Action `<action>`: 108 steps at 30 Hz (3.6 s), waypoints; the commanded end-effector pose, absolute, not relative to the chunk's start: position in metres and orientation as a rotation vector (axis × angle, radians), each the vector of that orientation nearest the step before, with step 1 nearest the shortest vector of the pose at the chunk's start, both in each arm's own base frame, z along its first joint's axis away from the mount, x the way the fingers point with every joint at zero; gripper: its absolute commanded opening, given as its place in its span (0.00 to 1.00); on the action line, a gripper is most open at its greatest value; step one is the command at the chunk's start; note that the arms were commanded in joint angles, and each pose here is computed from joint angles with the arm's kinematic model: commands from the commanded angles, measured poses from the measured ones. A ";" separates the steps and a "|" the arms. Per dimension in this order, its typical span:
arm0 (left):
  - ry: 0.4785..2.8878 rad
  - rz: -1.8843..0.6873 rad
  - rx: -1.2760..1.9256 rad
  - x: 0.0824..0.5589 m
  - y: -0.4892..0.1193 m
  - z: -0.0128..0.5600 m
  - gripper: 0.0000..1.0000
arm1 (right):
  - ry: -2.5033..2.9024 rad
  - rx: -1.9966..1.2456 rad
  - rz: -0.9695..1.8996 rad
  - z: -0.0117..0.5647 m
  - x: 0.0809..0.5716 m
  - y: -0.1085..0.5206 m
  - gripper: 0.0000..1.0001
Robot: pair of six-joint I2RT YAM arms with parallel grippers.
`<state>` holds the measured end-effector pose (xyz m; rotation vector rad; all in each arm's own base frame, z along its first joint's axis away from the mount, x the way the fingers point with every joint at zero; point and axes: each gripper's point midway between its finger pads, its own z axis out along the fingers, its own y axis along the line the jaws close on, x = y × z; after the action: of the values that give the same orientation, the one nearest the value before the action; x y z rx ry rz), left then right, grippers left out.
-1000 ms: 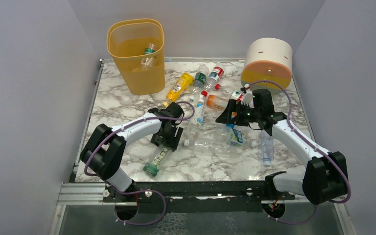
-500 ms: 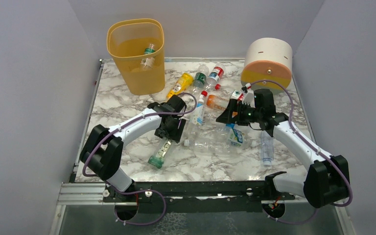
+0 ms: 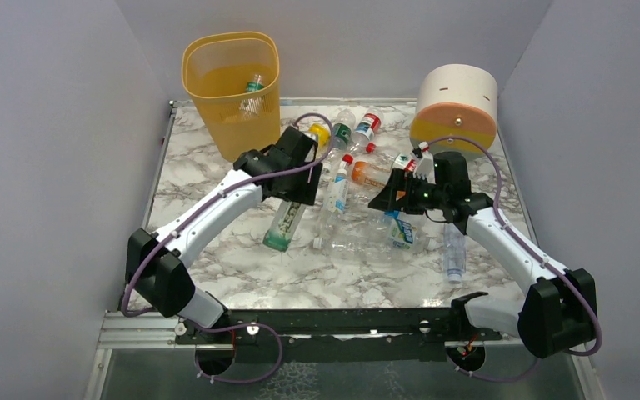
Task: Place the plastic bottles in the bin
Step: Pick up the plastic bottle at the center of the board, then place the plastic bottle in the trash bin, then pick up the plastic bottle at the center of the board.
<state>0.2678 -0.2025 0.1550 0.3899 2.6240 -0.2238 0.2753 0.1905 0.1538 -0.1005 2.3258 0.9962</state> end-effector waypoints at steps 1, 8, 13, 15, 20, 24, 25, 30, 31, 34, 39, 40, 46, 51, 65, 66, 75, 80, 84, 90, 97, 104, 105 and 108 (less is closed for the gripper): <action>2.399 -0.212 0.369 0.308 -0.211 0.234 0.54 | 2.310 -0.124 1.032 0.164 0.270 0.195 1.00; 2.184 -0.189 0.346 0.364 -0.219 0.325 0.54 | 2.297 -0.125 1.030 0.169 0.267 0.193 1.00; 2.030 -0.196 0.268 0.409 -0.212 0.385 0.54 | 2.291 -0.126 1.038 0.173 0.265 0.193 1.00; 1.960 -0.199 0.220 0.426 -0.203 0.409 0.54 | 2.285 -0.124 1.038 0.175 0.264 0.193 1.00; 1.778 -0.236 0.081 0.464 -0.163 0.463 0.54 | 2.284 -0.119 1.050 0.177 0.262 0.194 0.99; 1.629 -0.228 0.000 0.482 -0.128 0.498 0.54 | 2.285 -0.115 1.052 0.177 0.259 0.193 1.00; 1.596 -0.226 -0.018 0.487 -0.120 0.503 0.54 | 2.283 -0.115 1.052 0.178 0.259 0.193 1.00; 1.419 -0.246 -0.094 0.496 -0.081 0.543 0.54 | 2.290 -0.107 1.053 0.174 0.254 0.191 1.00; 1.392 -0.250 -0.101 0.498 -0.076 0.546 0.54 | 2.296 -0.104 1.057 0.172 0.253 0.192 0.99; 1.307 -0.247 -0.125 0.504 -0.062 0.554 0.54 | 2.301 -0.099 1.064 0.169 0.250 0.192 1.00; 1.298 -0.175 -0.168 0.527 -0.032 0.539 0.54 | 2.300 -0.099 1.062 0.169 0.247 0.190 0.99; 1.303 -0.160 -0.170 0.532 -0.026 0.533 0.54 | 2.298 -0.098 1.060 0.169 0.247 0.190 1.00; 1.385 -0.098 -0.194 0.556 0.001 0.483 0.55 | 2.299 -0.078 1.046 0.169 0.248 0.188 1.00; 1.466 -0.098 -0.182 0.572 0.008 0.439 0.74 | 2.296 -0.088 1.069 0.167 0.245 0.190 0.99; 1.543 -0.297 -0.129 0.538 -0.021 0.466 0.99 | 2.290 -0.090 1.072 0.169 0.247 0.191 0.99; 1.548 -0.337 -0.121 0.529 -0.027 0.470 0.99 | 2.287 -0.092 1.071 0.169 0.248 0.191 0.99; 1.712 -0.657 -0.088 0.432 -0.086 0.410 0.99 | 2.309 -0.106 1.072 0.165 0.255 0.194 1.00; 1.882 -0.782 0.044 0.381 -0.162 0.337 0.99 | 2.326 -0.107 1.047 0.162 0.261 0.193 0.99; 2.030 -0.821 0.095 0.341 -0.201 0.266 0.99 | 2.338 -0.100 1.006 0.161 0.265 0.190 0.99; 2.139 -0.797 0.111 0.314 -0.222 0.213 0.99 | 2.360 -0.074 0.977 0.158 0.269 0.187 1.00; 2.198 -0.761 0.177 0.293 -0.250 0.188 0.99 | 2.376 -0.056 0.978 0.156 0.275 0.189 1.00; 2.253 -0.715 0.216 0.287 -0.262 0.166 0.99 | 2.372 -0.051 0.982 0.157 0.276 0.190 0.99; 2.260 -0.705 0.217 0.287 -0.262 0.164 0.99 | 2.372 -0.051 0.983 0.157 0.276 0.190 0.99; 2.273 -0.671 0.215 0.290 -0.262 0.160 0.99 | 2.374 -0.048 0.985 0.156 0.274 0.189 1.00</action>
<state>0.2811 -0.2642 0.1660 0.2447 2.2709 -0.7409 0.2699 0.1891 0.1481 -0.0441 2.3998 0.9978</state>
